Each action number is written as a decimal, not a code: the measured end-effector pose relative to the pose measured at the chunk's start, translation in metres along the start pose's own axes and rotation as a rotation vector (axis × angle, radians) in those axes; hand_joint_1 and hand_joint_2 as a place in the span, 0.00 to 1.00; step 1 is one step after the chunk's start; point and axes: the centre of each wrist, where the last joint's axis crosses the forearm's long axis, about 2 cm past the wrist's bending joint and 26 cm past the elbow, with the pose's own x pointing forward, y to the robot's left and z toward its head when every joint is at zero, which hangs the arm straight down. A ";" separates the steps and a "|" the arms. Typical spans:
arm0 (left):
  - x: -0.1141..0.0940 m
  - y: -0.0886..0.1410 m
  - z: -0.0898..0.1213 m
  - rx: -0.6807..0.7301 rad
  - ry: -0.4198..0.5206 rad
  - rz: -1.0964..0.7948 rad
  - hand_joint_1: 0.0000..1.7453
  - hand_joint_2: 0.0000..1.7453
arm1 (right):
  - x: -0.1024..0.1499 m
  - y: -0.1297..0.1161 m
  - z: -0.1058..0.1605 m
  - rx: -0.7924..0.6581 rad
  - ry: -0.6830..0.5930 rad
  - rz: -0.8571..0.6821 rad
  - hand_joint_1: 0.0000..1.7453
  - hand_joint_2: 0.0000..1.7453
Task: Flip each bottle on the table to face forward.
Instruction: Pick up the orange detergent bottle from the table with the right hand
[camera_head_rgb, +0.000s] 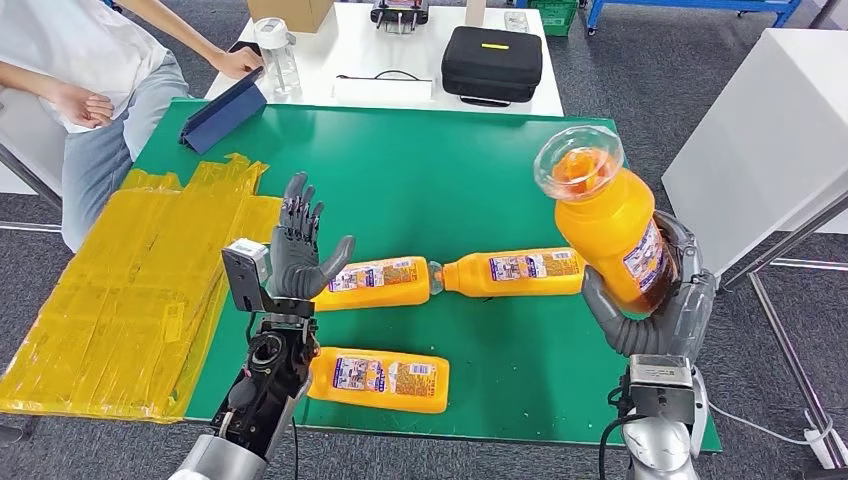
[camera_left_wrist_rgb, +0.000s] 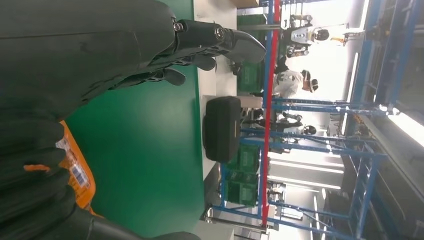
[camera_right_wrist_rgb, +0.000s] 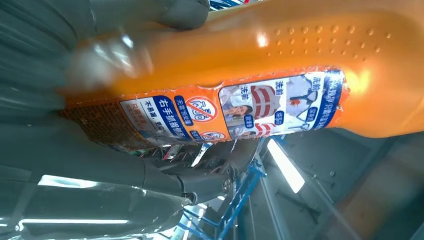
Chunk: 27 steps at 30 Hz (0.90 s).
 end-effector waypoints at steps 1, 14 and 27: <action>0.000 -0.003 0.000 -0.014 -0.001 0.004 0.00 1.00 | -0.002 0.002 -0.001 -0.002 0.008 -0.006 1.00 1.00; 0.022 -0.043 -0.015 -0.287 -0.076 0.311 0.00 1.00 | -0.034 0.049 -0.003 0.092 0.208 -0.041 1.00 1.00; 0.031 -0.051 -0.019 -0.344 -0.103 0.327 0.00 1.00 | -0.044 0.057 0.002 0.117 0.307 -0.056 1.00 1.00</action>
